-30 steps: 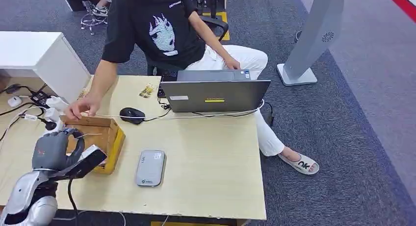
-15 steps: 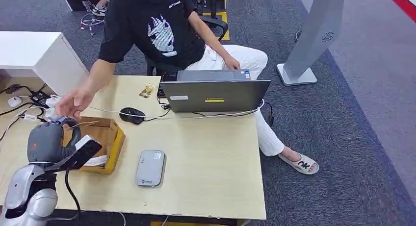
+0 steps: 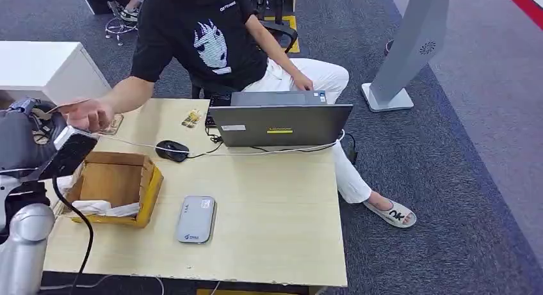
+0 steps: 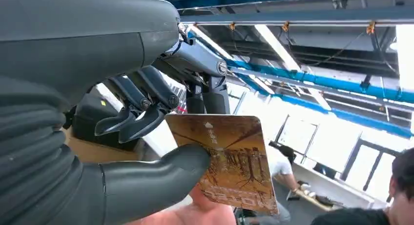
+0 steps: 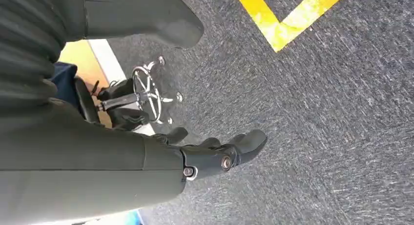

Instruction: Pass the card to the sensor for recognition and then transmit it.

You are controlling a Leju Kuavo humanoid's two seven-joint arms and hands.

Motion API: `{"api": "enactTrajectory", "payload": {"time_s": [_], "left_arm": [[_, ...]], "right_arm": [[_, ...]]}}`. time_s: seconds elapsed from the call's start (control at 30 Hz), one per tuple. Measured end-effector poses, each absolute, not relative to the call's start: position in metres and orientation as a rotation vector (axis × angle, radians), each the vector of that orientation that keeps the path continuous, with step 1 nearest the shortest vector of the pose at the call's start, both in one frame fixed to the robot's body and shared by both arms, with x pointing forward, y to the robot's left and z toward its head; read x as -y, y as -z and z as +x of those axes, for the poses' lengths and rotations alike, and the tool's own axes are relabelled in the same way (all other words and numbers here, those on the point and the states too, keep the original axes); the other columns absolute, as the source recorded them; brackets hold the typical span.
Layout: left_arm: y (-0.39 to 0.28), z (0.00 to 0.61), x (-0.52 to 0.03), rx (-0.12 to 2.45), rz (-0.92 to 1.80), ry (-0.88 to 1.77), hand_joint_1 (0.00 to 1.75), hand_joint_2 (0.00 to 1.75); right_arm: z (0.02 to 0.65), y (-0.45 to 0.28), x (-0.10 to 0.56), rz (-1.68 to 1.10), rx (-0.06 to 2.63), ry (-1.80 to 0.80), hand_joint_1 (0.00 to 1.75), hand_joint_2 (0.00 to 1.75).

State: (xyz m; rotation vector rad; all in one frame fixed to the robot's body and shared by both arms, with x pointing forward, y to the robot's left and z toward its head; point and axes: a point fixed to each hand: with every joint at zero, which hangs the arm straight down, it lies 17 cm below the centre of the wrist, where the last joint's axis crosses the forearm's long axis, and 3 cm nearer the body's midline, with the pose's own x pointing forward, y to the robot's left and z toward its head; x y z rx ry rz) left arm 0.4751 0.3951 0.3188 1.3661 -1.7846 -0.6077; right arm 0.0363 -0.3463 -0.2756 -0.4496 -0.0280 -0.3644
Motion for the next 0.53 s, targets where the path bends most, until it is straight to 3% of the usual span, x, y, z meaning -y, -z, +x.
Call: {"api": "enactTrajectory", "payload": {"time_s": [0.53], "left_arm": [[-0.3222, 0.4734, -0.3861, 1.831, 1.346, 0.512, 0.00, 1.75]], "right_arm": [[0.0373, 0.2757, 0.3457, -0.448, 0.030, 0.352, 0.00, 1.75]]}}
